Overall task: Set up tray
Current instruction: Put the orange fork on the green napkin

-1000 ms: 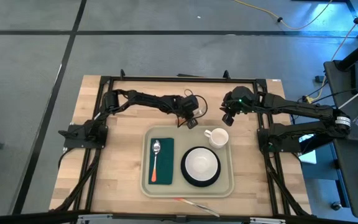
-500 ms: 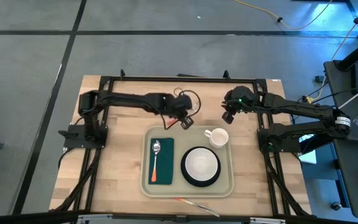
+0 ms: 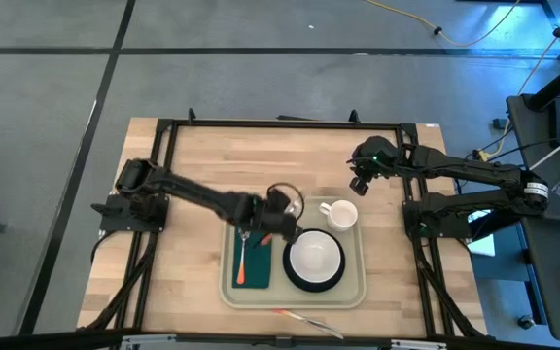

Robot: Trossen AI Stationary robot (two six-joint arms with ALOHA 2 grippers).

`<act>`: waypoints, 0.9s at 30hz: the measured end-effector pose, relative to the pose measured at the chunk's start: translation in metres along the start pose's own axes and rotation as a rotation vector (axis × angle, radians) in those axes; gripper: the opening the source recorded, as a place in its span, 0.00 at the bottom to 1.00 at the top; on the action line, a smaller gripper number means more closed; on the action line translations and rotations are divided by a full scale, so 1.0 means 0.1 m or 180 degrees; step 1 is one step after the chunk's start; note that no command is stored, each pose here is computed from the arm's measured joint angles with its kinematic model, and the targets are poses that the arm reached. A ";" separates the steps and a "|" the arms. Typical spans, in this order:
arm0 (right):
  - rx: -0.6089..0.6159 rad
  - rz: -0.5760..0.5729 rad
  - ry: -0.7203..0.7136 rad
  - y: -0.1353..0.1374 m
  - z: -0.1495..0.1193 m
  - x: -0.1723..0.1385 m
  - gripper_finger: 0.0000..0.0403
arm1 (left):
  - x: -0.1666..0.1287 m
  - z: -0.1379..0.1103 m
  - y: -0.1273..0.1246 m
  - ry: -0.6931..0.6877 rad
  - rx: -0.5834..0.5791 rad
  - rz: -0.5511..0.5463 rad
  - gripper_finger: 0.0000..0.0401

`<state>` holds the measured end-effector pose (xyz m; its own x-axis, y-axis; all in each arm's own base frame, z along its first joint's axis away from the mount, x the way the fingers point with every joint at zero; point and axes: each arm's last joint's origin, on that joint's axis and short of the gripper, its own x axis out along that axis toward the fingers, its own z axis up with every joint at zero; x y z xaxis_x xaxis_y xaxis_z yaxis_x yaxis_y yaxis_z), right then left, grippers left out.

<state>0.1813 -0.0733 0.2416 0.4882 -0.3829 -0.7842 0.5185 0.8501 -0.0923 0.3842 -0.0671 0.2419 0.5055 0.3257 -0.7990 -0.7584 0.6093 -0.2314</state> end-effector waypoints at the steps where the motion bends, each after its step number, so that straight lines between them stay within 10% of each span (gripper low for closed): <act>1: -0.0001 0.0002 -0.0001 0.00 0.00 0.00 0.22 | -0.03 -0.07 -0.04 -0.0023 -0.0093 -0.0002 0.02; 13: 0.0080 0.0012 0.0129 0.00 -0.04 0.00 0.22 | 0.13 -1.05 -0.23 -0.0108 -0.0716 0.0506 0.01; 27: 0.0141 0.0005 0.0198 0.00 -0.06 0.00 0.22 | 0.13 -1.59 -0.14 -0.0498 -0.1260 0.0926 0.02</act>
<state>0.1768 -0.0710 0.2380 0.4452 -0.3572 -0.8211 0.5490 0.8333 -0.0649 0.3364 -0.1859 0.1466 0.2829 0.5638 -0.7759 -0.9592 0.1668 -0.2285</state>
